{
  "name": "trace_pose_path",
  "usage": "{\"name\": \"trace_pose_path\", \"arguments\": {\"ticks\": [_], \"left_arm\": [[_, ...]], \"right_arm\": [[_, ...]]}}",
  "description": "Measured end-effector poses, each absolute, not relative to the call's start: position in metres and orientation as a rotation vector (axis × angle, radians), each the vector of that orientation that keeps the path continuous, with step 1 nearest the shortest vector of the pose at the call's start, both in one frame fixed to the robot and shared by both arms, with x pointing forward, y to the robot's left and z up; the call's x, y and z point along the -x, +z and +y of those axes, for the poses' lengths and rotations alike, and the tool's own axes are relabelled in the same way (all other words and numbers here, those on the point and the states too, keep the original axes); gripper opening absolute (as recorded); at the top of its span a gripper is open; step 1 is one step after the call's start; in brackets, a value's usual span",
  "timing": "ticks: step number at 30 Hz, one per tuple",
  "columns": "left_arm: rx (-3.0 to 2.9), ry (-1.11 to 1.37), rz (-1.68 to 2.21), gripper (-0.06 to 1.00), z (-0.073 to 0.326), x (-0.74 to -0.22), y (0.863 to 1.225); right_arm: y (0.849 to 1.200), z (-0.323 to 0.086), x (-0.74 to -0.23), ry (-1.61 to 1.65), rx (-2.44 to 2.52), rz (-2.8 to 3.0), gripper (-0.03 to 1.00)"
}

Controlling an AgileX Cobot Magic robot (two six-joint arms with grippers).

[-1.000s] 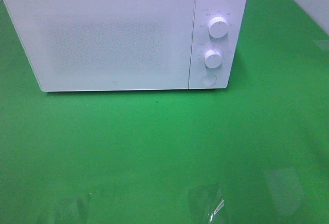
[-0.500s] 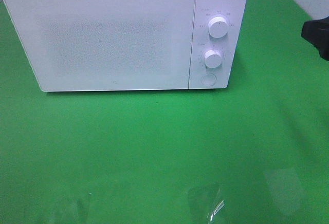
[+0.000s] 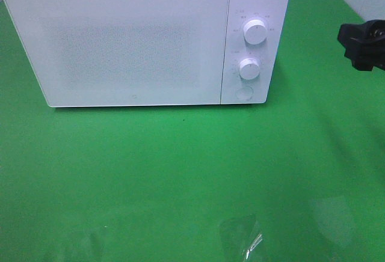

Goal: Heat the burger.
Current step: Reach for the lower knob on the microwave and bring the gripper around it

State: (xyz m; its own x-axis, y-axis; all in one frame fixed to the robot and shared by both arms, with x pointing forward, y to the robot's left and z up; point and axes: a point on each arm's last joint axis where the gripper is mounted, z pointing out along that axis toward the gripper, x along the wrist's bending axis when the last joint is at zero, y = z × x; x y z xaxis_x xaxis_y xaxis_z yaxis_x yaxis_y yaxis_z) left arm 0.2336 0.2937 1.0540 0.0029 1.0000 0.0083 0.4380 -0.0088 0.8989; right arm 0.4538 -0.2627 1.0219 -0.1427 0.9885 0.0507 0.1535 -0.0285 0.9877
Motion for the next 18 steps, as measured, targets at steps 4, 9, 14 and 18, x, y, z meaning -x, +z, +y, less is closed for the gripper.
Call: {"name": "trace_pose_path", "arguments": {"ticks": [4, 9, 14, 18], "left_arm": [[-1.542, 0.965, 1.53, 0.98, 0.294, -0.234, 1.054], [-1.542, 0.965, 1.53, 0.98, 0.294, -0.234, 1.054], [-1.542, 0.965, 1.53, 0.98, 0.294, -0.234, 1.054], [-1.542, 0.965, 1.53, 0.98, 0.294, -0.234, 1.054]], "right_arm": [[1.016, -0.255, -0.453, 1.243, -1.211, 1.355, 0.74], [1.008, -0.242, -0.457, 1.186, -1.189, 1.295, 0.74], [0.997, -0.231, -0.46, 1.156, -1.198, 1.253, 0.74], [0.983, -0.214, -0.461, 1.144, -1.188, 1.246, 0.74]]}}
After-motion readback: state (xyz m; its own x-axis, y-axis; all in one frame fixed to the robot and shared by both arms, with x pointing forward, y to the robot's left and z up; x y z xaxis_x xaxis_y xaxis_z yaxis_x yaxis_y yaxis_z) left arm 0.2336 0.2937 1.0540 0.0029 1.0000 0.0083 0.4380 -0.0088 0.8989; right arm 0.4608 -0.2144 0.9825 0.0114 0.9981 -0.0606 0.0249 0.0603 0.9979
